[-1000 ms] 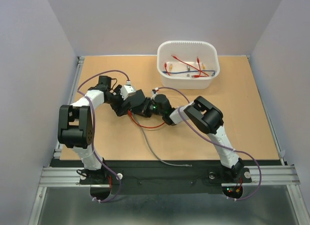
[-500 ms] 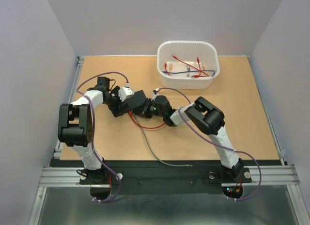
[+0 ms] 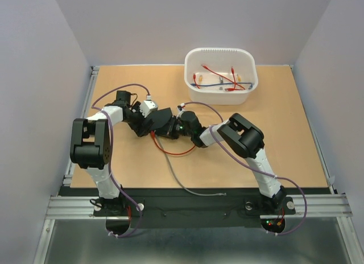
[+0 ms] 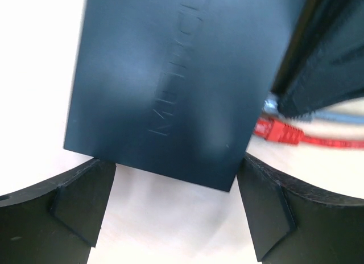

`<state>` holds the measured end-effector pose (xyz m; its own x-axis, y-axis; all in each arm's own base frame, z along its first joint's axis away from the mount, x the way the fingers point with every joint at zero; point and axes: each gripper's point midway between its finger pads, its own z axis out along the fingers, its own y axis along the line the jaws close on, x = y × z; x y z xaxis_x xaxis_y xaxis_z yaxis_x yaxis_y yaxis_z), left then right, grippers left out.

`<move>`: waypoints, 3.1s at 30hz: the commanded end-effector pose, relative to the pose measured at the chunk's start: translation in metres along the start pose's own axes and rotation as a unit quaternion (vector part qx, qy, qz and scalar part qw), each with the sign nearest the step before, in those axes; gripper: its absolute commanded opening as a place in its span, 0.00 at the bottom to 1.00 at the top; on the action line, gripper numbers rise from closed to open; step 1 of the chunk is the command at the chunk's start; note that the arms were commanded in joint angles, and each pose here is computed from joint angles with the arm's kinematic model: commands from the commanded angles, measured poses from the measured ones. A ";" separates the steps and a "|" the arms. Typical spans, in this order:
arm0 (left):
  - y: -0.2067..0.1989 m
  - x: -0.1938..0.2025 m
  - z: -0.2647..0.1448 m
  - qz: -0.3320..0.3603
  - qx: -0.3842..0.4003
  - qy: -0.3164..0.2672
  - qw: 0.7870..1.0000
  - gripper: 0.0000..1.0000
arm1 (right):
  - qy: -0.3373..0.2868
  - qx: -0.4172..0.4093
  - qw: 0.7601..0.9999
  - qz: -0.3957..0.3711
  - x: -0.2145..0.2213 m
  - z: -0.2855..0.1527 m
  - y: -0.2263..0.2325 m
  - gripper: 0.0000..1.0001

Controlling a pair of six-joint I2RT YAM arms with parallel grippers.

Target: Pull the plug from the switch port

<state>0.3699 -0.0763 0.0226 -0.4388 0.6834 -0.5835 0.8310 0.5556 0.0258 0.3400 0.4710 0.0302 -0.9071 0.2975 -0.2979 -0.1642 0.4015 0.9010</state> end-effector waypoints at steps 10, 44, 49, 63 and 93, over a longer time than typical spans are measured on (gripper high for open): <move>0.006 -0.011 0.009 -0.027 -0.014 -0.014 0.999 0.96 | 0.134 0.141 0.981 0.004 0.058 -0.043 -0.101 0.00; 0.000 -0.018 -0.002 -0.013 -0.010 -0.013 1.000 0.95 | -0.259 -0.019 0.931 -0.257 -0.169 -0.082 0.168 0.00; -0.001 -0.017 -0.001 -0.012 -0.009 -0.012 1.000 0.95 | -0.325 -0.002 0.903 -0.281 -0.197 -0.099 0.185 0.00; 0.003 -0.018 -0.001 -0.012 -0.012 -0.008 1.000 0.96 | -0.489 -0.054 0.806 -0.330 -0.265 -0.182 0.318 0.01; 0.000 -0.020 -0.003 -0.010 -0.004 -0.011 1.000 0.96 | -0.659 -0.136 0.634 -0.382 -0.305 -0.311 0.465 0.00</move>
<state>0.3761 -0.0840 0.0235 -0.4633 0.6643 -0.5865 0.8106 0.5851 0.0225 0.4377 0.3430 0.5736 0.3579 0.6841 -0.6356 -0.6403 0.6752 0.3661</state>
